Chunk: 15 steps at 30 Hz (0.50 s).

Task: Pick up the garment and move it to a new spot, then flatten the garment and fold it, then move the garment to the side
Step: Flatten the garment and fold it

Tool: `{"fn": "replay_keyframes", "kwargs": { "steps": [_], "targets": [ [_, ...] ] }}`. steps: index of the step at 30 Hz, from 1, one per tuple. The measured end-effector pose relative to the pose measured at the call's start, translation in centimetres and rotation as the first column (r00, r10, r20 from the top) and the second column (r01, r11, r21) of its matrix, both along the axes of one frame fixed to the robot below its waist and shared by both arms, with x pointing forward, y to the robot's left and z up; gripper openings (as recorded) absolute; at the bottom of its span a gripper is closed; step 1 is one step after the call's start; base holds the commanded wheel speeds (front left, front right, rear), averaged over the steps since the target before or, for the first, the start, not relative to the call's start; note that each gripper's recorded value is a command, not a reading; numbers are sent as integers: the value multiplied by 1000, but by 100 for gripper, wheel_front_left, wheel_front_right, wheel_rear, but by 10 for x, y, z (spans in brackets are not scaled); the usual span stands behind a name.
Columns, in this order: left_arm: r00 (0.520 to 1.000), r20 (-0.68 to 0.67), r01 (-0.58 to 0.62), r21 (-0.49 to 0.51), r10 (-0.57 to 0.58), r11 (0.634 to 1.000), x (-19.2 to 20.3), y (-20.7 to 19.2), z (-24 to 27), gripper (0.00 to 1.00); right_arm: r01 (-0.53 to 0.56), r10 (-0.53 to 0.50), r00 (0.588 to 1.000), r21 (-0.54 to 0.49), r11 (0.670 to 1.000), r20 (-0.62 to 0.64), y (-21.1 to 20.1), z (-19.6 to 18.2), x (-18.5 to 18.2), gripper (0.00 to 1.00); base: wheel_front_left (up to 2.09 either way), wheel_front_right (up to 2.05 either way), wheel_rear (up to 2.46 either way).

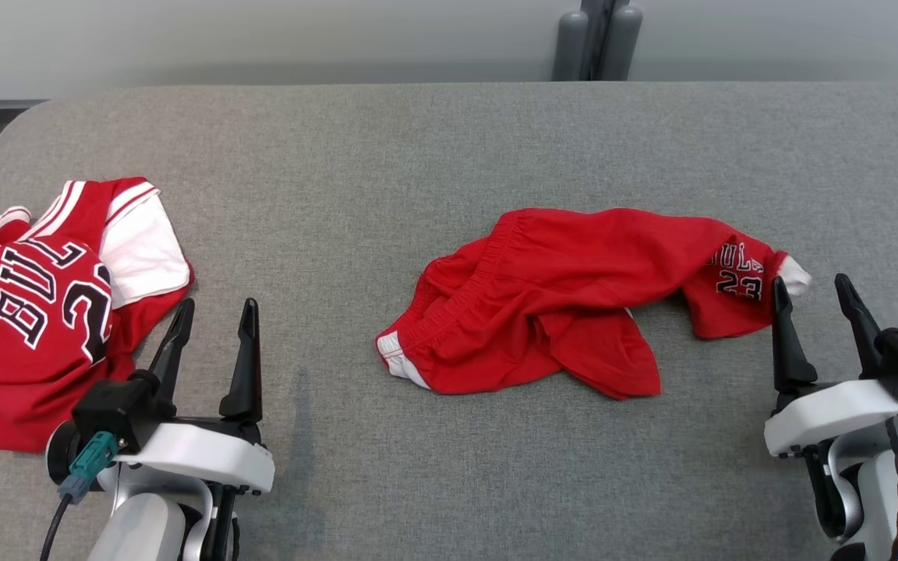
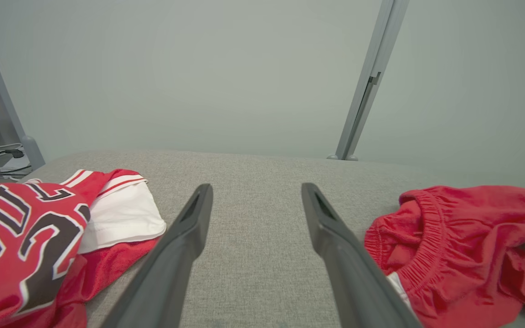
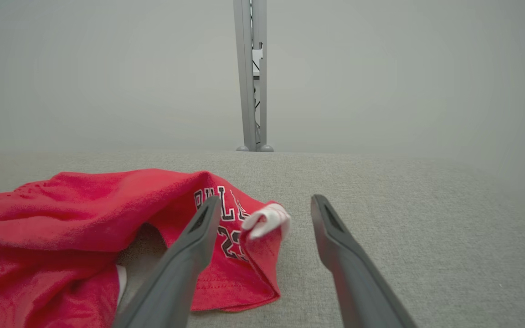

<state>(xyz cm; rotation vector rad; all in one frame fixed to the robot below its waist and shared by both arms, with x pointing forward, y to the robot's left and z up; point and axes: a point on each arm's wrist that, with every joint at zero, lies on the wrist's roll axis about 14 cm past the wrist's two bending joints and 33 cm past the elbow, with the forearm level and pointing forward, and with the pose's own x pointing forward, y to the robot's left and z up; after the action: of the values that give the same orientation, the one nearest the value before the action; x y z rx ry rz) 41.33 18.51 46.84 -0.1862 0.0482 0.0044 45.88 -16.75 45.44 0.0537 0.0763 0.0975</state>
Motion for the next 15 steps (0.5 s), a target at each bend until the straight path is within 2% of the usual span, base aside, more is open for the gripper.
{"fn": "replay_keyframes", "kwargs": {
  "steps": [15],
  "targets": [
    [1000, 10, 0, 13, 0, 1000, -23, 2, 7, 100, -48, 47, 994, 12, 999, 101, 16, 52, -42, 100, 0, 0, 0]
  ]
}}
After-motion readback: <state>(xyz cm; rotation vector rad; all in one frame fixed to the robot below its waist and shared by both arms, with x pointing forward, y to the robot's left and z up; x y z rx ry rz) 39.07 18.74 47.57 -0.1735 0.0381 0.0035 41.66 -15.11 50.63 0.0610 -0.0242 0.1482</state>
